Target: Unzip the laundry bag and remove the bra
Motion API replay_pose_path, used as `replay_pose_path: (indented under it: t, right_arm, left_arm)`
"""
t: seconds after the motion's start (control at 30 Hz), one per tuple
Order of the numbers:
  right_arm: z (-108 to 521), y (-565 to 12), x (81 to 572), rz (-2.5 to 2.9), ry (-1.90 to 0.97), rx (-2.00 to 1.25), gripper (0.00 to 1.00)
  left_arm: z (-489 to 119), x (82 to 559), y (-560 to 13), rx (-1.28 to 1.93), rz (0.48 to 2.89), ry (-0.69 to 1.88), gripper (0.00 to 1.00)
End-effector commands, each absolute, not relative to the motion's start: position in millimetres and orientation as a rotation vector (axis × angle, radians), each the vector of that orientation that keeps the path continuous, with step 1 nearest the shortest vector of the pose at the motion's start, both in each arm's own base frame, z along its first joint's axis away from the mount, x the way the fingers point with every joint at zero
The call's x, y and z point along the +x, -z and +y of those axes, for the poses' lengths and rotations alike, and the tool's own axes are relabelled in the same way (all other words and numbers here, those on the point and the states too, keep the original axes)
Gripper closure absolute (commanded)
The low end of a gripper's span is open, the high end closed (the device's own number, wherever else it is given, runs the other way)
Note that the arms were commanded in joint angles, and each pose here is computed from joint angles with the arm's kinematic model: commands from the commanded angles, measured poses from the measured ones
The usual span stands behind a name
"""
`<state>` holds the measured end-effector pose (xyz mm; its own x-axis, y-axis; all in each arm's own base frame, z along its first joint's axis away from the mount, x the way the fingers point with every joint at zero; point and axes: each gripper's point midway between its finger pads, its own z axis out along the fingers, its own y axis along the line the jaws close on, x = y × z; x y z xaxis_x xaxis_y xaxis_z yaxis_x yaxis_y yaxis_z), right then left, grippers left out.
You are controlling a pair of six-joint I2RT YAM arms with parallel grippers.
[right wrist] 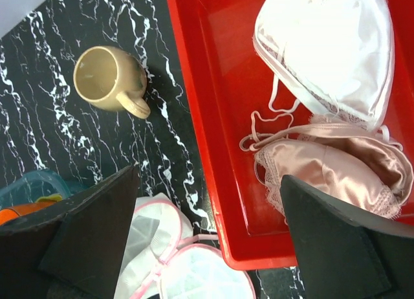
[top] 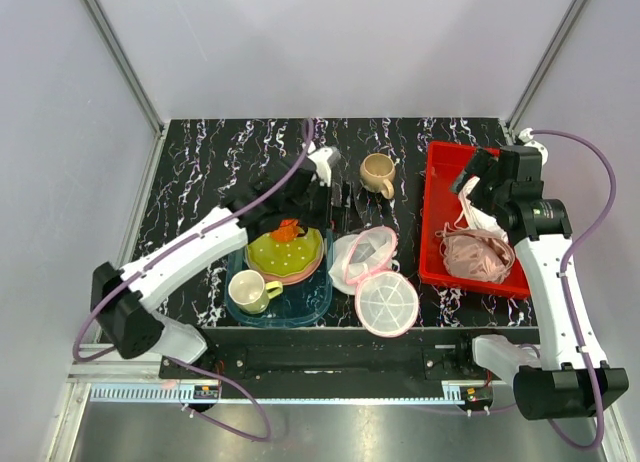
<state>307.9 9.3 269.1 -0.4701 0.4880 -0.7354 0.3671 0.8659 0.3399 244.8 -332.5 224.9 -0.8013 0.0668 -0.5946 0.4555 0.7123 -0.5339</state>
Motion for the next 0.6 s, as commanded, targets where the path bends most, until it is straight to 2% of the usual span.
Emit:
replay_pose_path:
  t: [0.0,0.2,0.57]
  right_arm:
    - [10.7,-267.5,296.5,2.118,-0.175,0.601,0.0]
    - [10.8,-255.5,294.0,2.132,-0.174,0.612,0.0]
    - [16.4,-247.7,291.4,2.132,-0.216,0.613,0.0]
  left_arm:
    - [-305.6,253.1,-315.9,0.41,2.089,0.894,0.01]
    - [-253.2,259.6,-349.2,0.274,1.969,0.754,0.01]
    - [-218.7,254.8,-333.4,0.188,1.998,0.681,0.01]
